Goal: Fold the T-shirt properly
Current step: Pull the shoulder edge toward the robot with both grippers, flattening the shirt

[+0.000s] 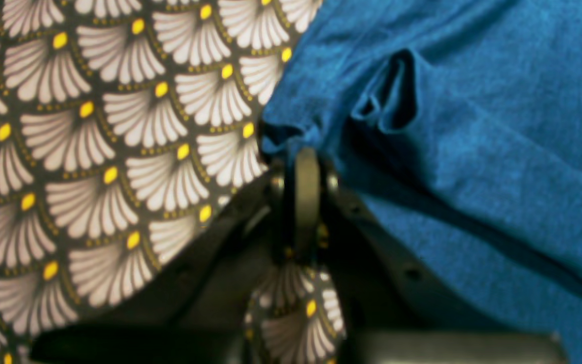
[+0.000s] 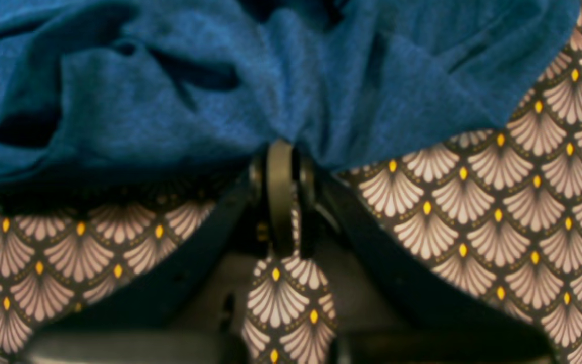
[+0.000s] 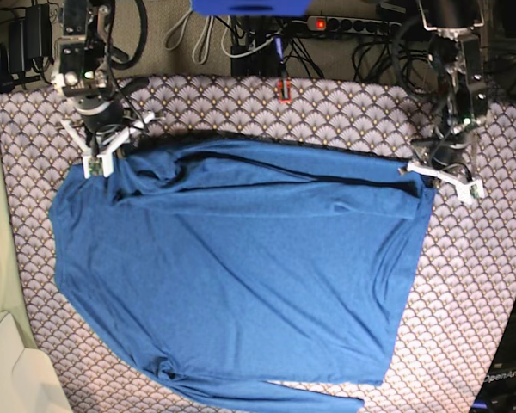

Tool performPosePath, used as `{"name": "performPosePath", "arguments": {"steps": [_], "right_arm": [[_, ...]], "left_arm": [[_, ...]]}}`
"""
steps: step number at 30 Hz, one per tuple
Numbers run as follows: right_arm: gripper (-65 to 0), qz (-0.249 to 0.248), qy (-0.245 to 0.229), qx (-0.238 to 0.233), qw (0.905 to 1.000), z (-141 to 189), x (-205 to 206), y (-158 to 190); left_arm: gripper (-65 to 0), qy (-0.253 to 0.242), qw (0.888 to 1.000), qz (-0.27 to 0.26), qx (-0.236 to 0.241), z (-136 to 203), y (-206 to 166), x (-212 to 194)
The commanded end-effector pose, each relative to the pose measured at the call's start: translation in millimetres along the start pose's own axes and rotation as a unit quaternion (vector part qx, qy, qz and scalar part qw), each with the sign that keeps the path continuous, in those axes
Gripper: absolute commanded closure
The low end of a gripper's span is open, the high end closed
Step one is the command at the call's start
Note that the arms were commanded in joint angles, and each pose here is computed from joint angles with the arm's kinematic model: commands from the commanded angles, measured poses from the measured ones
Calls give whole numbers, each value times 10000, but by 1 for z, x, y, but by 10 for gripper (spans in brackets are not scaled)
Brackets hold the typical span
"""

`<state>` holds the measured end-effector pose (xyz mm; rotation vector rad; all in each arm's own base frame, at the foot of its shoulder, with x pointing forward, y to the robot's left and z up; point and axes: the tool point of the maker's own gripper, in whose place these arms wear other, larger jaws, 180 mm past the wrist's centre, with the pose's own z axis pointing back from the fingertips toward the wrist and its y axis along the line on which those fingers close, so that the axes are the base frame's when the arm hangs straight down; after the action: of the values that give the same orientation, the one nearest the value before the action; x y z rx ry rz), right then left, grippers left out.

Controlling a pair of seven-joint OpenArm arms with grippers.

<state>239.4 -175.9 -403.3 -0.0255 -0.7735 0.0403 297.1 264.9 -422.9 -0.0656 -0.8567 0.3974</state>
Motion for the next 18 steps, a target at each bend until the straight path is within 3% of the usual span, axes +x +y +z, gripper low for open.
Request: {"name": "performPosePath", "arguments": {"steps": [1, 10, 18], "right_arm": [[0, 50, -195, -25, 9998, 3, 11, -3], [0, 55, -11, -8, 10000, 7, -6, -1], [0, 348, -183, 253, 9989, 22, 3, 10]], "left_arm": [[-13, -255, 9996, -100, -38, 3, -1, 18], [-13, -11, 9994, -335, -23, 13, 4, 26], [-13, 85, 9986, -507, -137, 23, -7, 35]]}}
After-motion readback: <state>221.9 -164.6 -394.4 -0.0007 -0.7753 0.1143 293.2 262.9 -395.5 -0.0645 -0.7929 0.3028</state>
